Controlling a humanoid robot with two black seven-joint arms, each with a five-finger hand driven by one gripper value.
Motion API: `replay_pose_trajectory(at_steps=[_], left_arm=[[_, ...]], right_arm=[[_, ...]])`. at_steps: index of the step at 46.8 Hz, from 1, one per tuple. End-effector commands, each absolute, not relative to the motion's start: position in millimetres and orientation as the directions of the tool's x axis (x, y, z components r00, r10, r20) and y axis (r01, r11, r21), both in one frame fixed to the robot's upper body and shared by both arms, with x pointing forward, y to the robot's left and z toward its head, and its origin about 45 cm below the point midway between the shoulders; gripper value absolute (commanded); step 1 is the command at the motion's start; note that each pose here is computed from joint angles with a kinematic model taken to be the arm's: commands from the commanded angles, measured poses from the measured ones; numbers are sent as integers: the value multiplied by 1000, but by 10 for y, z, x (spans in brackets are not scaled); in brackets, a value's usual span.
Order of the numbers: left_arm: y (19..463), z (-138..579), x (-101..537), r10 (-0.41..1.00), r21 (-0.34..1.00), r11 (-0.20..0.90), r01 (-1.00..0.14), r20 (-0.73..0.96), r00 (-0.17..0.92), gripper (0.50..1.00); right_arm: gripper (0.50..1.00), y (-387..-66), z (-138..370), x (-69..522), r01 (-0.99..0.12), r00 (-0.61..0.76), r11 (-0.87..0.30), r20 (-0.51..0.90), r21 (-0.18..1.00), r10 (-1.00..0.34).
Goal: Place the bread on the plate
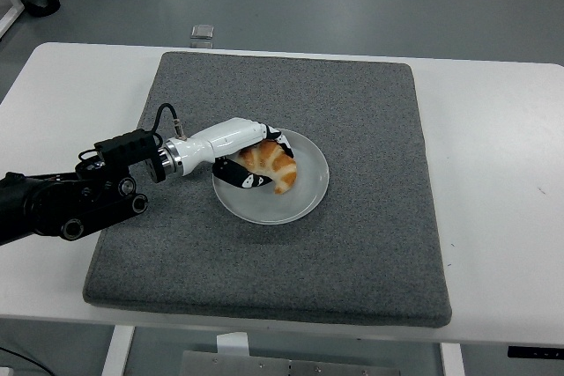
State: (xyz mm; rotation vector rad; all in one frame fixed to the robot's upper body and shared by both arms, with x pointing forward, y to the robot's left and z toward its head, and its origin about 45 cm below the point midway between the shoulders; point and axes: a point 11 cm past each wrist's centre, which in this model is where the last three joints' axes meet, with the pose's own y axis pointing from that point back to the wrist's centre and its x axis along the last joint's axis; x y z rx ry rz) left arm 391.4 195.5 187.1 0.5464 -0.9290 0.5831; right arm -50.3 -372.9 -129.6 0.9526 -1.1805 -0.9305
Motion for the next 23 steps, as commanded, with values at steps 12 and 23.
replay_pose_trajectory(at_steps=[12, 23], left_arm=[[1955, 1889, 3914, 230, 176, 719, -672, 852, 470, 728], [1965, 1911, 3892, 269, 165, 715, -679, 832, 485, 786]], right_arm=[[938, -3730, -1296, -503, 83, 139, 325, 312, 942, -940], [938, -3730, -1296, -503, 83, 139, 325, 312, 942, -940]])
